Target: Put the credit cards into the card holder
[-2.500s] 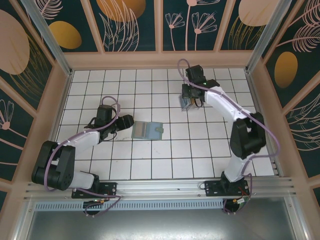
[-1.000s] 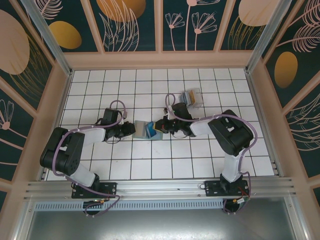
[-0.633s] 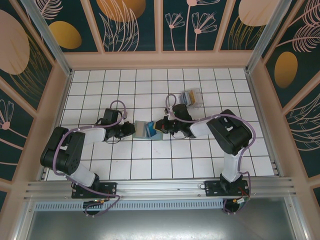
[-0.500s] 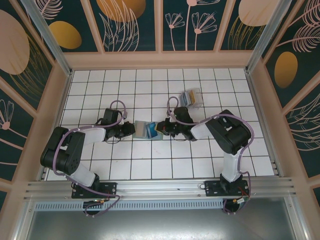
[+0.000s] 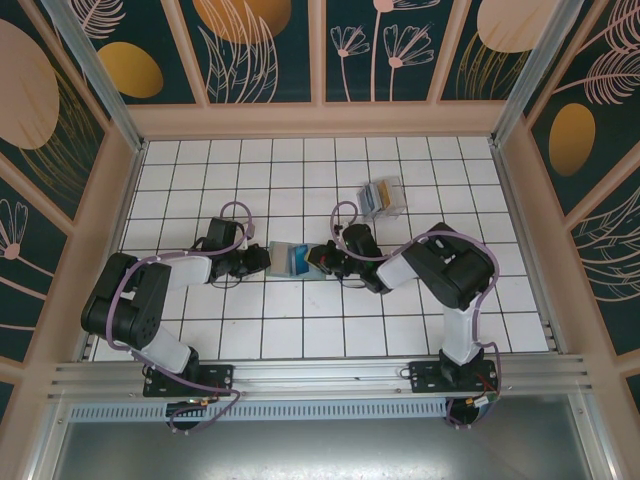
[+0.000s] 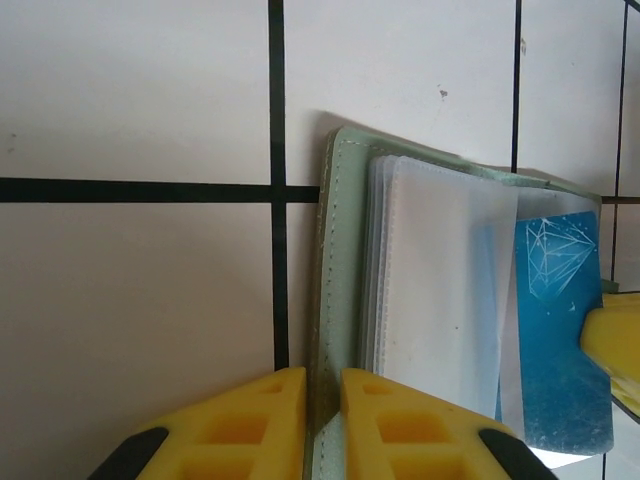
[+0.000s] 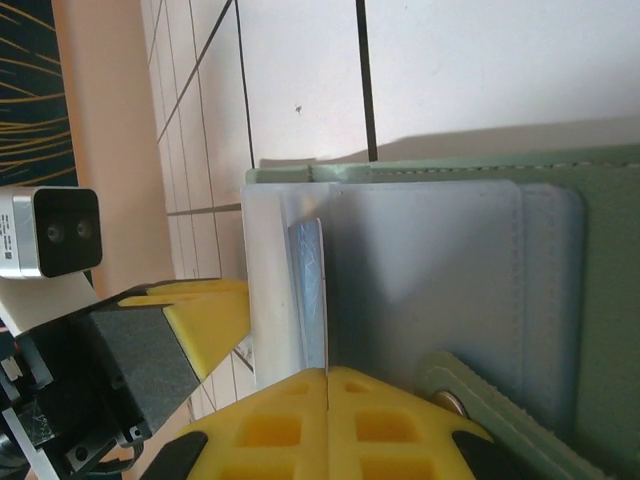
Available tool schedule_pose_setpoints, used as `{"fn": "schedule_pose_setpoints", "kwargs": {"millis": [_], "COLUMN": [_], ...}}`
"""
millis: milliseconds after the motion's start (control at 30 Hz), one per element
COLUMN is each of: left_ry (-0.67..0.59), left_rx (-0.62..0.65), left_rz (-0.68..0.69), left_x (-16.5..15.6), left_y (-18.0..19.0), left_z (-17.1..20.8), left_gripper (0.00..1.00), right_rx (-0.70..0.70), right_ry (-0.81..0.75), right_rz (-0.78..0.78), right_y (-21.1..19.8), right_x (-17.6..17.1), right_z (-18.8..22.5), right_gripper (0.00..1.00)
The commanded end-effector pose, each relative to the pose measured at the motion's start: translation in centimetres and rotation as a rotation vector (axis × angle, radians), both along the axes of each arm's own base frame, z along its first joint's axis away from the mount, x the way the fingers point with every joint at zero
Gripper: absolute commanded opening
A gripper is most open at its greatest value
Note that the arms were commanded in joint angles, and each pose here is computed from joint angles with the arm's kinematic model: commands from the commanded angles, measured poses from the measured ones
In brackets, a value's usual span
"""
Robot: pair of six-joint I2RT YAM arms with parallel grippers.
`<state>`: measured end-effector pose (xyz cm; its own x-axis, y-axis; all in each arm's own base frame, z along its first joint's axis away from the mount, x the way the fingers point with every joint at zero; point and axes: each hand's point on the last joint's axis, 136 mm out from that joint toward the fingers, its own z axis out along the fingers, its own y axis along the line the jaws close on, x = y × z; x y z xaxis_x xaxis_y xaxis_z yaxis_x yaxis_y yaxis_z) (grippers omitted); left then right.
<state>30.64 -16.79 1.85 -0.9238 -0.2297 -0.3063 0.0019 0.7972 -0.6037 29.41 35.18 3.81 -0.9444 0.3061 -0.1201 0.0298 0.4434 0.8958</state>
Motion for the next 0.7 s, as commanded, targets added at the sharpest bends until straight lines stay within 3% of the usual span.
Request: {"fn": "schedule_pose_setpoints", "kwargs": {"millis": [0, 300, 667], "left_ry": [0.009, 0.012, 0.016], "left_rx": [-0.021, -0.016, -0.036], "left_rz": [-0.014, -0.018, -0.01], "left_x": [-0.4, -0.4, -0.6], "left_y": [-0.5, -0.5, -0.7], "left_z": [-0.1, 0.0, -0.1], "left_gripper": [0.18, 0.18, 0.16], "right_rx": [-0.018, -0.06, -0.01], "right_ry": [0.005, -0.054, -0.04], "right_rz": [-0.054, -0.094, -0.082], "right_y": [-0.4, -0.5, 2.0], "right_x": [0.3, 0.8, -0.8], "right_z": [-1.4, -1.0, -0.6], "right_gripper": [0.0, 0.0, 0.0]}}
